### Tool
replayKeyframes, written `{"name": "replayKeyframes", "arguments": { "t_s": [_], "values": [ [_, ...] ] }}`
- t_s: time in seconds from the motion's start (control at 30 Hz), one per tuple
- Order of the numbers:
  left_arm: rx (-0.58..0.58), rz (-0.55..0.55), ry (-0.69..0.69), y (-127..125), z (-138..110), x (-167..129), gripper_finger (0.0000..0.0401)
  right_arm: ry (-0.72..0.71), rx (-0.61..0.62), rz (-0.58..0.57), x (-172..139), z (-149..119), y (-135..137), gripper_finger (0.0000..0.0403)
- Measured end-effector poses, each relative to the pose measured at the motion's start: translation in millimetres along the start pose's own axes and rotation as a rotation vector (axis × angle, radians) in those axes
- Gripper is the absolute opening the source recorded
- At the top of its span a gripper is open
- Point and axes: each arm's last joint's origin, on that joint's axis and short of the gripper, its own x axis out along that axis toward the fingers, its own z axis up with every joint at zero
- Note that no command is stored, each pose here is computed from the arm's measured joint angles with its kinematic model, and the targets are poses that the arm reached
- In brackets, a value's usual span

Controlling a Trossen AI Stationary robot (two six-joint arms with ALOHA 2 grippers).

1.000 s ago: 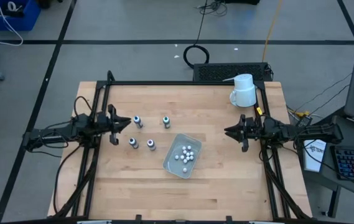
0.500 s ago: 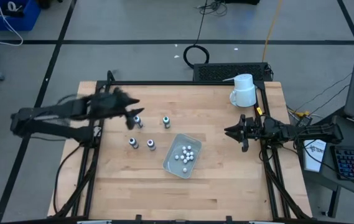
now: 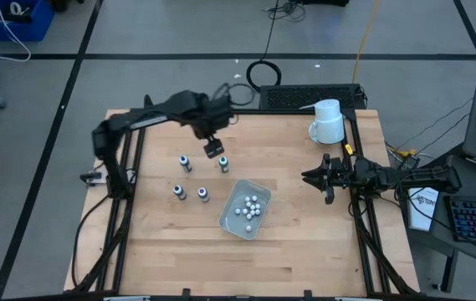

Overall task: Pick & Place food coloring
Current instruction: Put the large green food coloring bottle into the white bin

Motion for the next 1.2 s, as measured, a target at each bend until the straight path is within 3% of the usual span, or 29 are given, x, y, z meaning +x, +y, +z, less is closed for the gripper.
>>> {"name": "replayKeyframes", "arguments": {
  "t_s": [0.17,0.43,0.63,0.9,1.2],
  "values": [
    [0.07,-0.053,0.093,-5.2,14.2,32.9,0.0308,0.0,0.0,0.0,0.0,0.0,0.0,0.0077],
    [0.107,-0.072,0.129,-23.2,21.1,54.8,0.0292,0.0,0.0,0.0,0.0,0.0,0.0,0.0077],
    [0.174,-0.064,0.1,-40.7,24.3,60.8,0.029,0.0,0.0,0.0,0.0,0.0,0.0,0.0077],
    [0.241,0.05,0.077,-53.2,22.2,58.8,0.0289,0.0,0.0,0.0,0.0,0.0,0.0,0.0077],
    [0.363,0.045,0.109,-62.6,13.7,78.5,0.0294,0.0,0.0,0.001,0.0,0.0,0.0,0.0077]
  ]
}}
